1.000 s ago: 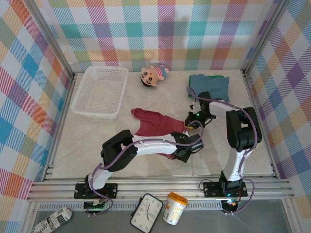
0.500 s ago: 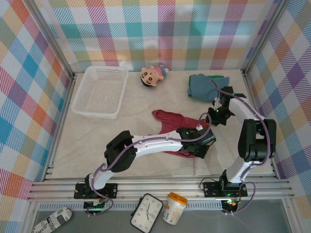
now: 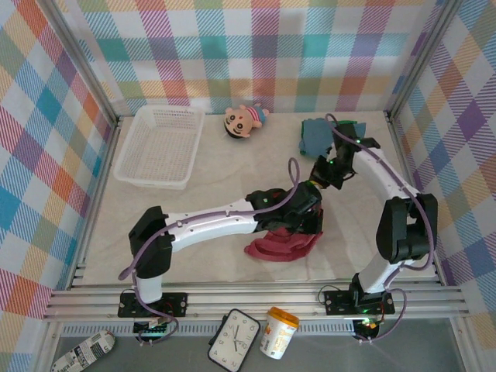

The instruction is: Fold and stack the tank tops

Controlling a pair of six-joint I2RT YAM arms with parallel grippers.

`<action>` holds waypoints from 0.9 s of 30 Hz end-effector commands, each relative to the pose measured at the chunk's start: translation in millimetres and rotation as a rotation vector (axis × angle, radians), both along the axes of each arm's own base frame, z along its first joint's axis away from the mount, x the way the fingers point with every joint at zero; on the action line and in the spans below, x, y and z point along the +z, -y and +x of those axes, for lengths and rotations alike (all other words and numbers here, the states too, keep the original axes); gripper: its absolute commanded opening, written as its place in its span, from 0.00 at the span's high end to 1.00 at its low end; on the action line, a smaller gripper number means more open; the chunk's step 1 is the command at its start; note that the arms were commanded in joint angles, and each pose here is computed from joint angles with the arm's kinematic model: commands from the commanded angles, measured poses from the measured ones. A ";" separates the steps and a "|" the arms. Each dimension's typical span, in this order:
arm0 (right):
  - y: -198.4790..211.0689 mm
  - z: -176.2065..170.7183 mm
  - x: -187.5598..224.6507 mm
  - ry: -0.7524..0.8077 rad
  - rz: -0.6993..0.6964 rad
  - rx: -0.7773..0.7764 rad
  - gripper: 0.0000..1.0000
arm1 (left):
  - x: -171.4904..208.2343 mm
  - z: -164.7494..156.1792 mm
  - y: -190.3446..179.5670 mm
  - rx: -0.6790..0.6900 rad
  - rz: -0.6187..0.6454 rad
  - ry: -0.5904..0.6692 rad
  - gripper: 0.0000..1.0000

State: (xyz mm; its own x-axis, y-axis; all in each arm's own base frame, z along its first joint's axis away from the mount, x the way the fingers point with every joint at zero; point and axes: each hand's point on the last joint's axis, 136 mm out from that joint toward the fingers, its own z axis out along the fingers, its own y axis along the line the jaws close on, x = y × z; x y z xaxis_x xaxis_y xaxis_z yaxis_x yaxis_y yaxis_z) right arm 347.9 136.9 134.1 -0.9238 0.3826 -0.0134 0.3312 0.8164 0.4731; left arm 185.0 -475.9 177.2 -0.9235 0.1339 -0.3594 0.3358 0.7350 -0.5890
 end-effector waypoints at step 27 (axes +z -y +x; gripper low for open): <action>-170.8 -2.1 -26.1 -0.089 0.104 0.113 0.90 | -40.6 -13.5 -135.1 0.456 -0.125 -0.207 1.00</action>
State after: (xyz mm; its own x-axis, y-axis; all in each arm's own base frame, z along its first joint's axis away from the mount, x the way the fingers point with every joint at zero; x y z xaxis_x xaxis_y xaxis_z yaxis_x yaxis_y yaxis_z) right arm 340.9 287.0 106.3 -0.9547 0.2768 0.1088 0.2933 0.8154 0.4991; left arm 171.9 -356.7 135.6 -0.9439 -0.2861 -0.1650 -0.0875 0.6984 -0.7104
